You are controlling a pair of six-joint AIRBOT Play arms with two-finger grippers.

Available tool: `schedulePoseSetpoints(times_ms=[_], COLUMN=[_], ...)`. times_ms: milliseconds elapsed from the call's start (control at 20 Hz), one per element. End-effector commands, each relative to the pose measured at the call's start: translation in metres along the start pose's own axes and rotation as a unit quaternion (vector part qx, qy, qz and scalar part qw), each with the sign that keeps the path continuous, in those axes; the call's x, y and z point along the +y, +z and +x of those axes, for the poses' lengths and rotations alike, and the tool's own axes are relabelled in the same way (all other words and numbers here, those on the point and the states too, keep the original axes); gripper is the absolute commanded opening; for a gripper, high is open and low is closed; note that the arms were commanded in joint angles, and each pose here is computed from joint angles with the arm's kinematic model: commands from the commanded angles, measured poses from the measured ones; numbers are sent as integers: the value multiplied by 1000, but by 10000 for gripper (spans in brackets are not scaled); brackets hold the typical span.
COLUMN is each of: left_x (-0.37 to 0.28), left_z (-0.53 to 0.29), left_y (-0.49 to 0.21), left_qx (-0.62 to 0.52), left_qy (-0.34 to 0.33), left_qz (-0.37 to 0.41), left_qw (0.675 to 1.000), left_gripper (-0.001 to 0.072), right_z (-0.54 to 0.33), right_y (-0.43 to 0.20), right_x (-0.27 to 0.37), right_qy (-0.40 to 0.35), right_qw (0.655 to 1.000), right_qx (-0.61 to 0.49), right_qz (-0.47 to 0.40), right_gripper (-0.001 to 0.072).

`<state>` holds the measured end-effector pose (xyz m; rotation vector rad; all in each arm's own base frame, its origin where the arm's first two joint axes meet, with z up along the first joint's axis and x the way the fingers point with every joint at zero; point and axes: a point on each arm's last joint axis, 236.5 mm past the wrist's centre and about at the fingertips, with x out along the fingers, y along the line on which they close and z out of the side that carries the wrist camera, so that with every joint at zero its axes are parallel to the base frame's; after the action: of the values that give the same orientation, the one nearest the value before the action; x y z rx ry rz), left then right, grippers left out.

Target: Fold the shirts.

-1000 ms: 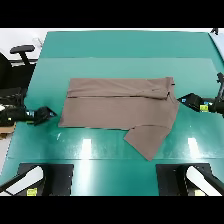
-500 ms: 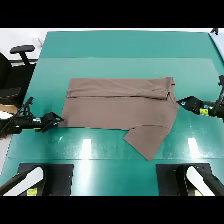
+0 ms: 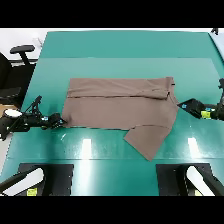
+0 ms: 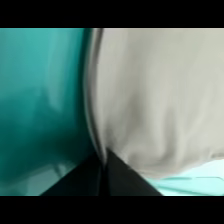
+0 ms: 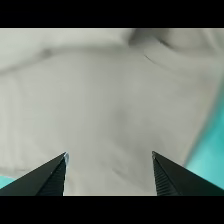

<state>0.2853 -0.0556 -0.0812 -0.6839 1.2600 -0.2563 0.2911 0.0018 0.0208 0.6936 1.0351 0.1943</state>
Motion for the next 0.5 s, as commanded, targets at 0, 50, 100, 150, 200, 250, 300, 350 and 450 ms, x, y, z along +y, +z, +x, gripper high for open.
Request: schedulePoseSetpoints(times_ms=[0,50,100,150,200,250,300,350,450], left_x=[-14,-16,-18,-19,-20,-20,-21,-21,-21], left_z=[-5,-6,-8,-9,-10,-10,-10,-10,-10], left_y=[7,8,10,13,15,15,14,14,14], left_qx=[-1,-1,-3,-6,-8,-8,-7,-6,-6], left_qy=[-21,-22,-24,-24,-24,-24,-25,-25,-27], left_qz=[10,16,23,26,28,28,28,28,28], left_qw=[1000,1000,999,999,999,999,999,999,999], left_gripper=[20,20,20,20,20,20,20,20,20], right_z=[7,14,21,27,31,31,29,26,20], right_y=[-58,-81,-103,-121,-132,-125,-118,-116,-121], right_x=[-31,-32,-33,-33,-33,-32,-32,-36,-37], right_qy=[-18,-11,-5,-2,0,0,-8,-23,-39], right_qw=[990,985,980,975,972,974,977,976,973], right_qx=[80,110,135,153,157,136,116,104,103], right_qz=[114,132,146,161,175,179,178,187,202], right_gripper=[586,585,586,586,585,585,585,585,585])
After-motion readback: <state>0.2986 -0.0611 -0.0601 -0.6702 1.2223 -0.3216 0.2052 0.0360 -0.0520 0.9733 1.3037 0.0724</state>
